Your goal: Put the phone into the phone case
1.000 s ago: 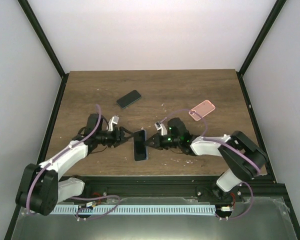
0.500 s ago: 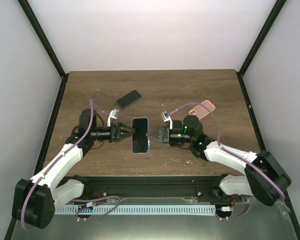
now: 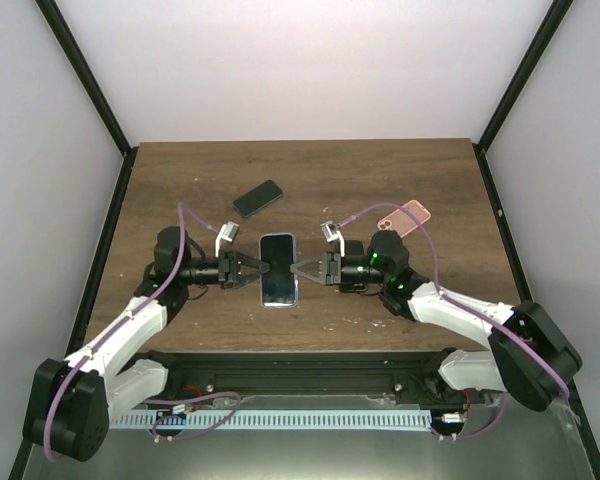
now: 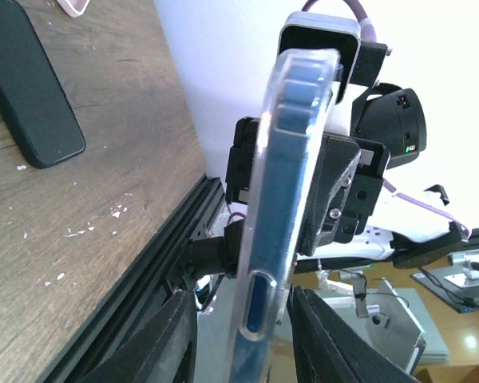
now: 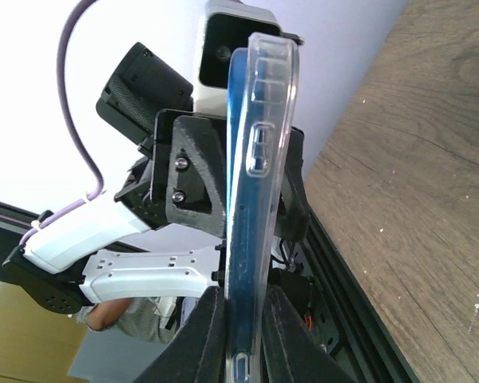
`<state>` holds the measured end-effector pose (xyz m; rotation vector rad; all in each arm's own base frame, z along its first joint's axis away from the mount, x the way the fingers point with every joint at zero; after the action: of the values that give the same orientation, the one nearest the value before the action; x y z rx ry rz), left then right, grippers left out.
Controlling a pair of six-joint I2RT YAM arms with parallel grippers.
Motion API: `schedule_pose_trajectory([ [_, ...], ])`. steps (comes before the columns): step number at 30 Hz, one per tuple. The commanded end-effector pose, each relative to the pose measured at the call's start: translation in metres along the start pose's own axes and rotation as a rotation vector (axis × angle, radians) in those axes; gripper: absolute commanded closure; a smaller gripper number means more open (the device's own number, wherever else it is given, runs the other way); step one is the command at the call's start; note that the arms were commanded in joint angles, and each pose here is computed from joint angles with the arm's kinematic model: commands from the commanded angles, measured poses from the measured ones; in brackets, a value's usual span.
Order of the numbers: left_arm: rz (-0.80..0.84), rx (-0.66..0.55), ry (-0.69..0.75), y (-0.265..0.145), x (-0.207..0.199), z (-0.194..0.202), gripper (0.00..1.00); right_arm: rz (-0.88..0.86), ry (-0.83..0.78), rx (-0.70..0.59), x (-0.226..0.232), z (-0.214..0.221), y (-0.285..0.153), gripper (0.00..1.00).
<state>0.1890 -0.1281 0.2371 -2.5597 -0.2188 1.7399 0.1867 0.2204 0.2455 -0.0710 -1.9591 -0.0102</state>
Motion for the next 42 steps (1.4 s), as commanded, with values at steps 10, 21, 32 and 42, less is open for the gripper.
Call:
schedule_pose_trajectory([
  [10,0.089,0.014,0.034,0.013,-0.004,-0.002,0.91,-0.019,-0.025,-0.005,0.011,-0.004,-0.002,0.69],
  [21,0.084,-0.033,0.14,0.016,-0.01,-0.016,0.91,0.055,0.076,0.078,-0.008,0.024,-0.013,0.33],
  [32,0.088,-0.04,0.136,0.019,-0.007,-0.021,0.91,0.036,0.092,0.151,-0.009,0.029,0.0,0.48],
  [42,0.066,-0.034,0.151,0.02,-0.004,-0.021,0.91,0.016,0.126,0.11,-0.011,0.032,-0.004,0.97],
])
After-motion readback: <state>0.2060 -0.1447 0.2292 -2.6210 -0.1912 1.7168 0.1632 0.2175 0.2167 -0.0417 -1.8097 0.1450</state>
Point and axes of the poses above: each gripper's point midway between its finger pads, its own y axis out along the fingers, its own x axis along the line the jaws close on, z = x × y, the point moved 10 cm from there along -y, back along the fingers, and after that the axes turned 5 degrees about y, right-handed, at the moved point
